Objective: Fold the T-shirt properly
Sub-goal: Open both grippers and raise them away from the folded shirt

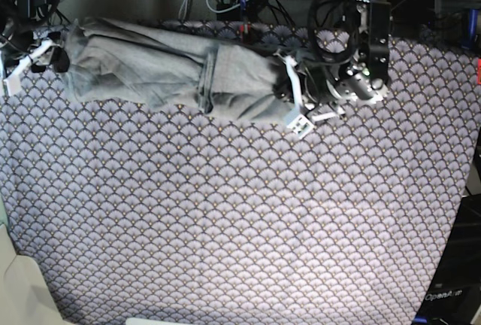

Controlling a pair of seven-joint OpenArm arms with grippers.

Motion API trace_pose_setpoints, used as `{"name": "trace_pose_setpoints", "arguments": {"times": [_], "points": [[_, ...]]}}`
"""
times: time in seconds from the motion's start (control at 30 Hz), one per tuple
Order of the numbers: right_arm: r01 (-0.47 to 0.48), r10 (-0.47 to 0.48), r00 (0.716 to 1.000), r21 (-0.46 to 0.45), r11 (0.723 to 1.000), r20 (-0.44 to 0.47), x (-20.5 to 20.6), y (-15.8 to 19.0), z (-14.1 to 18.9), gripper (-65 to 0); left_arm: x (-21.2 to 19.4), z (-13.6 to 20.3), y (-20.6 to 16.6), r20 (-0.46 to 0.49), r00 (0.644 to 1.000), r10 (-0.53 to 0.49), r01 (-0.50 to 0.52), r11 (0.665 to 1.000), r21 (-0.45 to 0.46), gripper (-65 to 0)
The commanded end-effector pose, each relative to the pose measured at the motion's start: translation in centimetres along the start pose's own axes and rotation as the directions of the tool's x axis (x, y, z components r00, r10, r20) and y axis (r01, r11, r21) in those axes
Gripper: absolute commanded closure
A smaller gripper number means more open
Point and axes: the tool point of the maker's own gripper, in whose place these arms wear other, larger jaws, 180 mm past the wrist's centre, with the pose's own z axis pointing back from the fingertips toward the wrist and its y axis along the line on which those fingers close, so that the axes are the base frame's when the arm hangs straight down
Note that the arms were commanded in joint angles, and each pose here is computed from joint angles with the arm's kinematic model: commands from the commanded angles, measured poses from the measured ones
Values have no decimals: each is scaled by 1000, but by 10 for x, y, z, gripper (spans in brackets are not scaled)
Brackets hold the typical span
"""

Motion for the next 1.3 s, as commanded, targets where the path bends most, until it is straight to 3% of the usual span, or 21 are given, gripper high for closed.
{"name": "trace_pose_setpoints", "arguments": {"times": [0.0, 0.47, 0.7, 0.8, 1.0, 1.1, 1.27], "points": [[-27, 27, 998, 1, 1000, 51, 18, 2, 6, -410, -5, 4, 13, -48, 999, -14, 16, 998, 53, 0], [-9, 8, 998, 20, 1000, 57, 17, 11, -1, -410, 1, 5, 18, -43, 999, -23, 25, 998, 63, 0], [88, -89, 996, 46, 995, 5, -10, 8, -15, -410, 2, 5, 17, -37, 999, -21, 23, 998, 60, 0], [102, -103, 994, 48, 994, 21, -10, 7, -17, -410, 2, 5, 17, -37, 999, -21, 23, 998, 60, 0], [116, -118, 993, 55, 992, 29, -14, 11, -19, -397, 25, 17, 13, 26, 997, -66, 63, 994, 85, 0], [120, -122, 992, 58, 991, 29, -15, 12, -19, -352, 40, 27, 12, 64, 993, -98, 91, 990, 107, 0], [125, -127, 991, 64, 990, 30, -15, 15, -21, -194, 53, 38, 13, 100, 987, -126, 112, 985, 135, 0]]}}
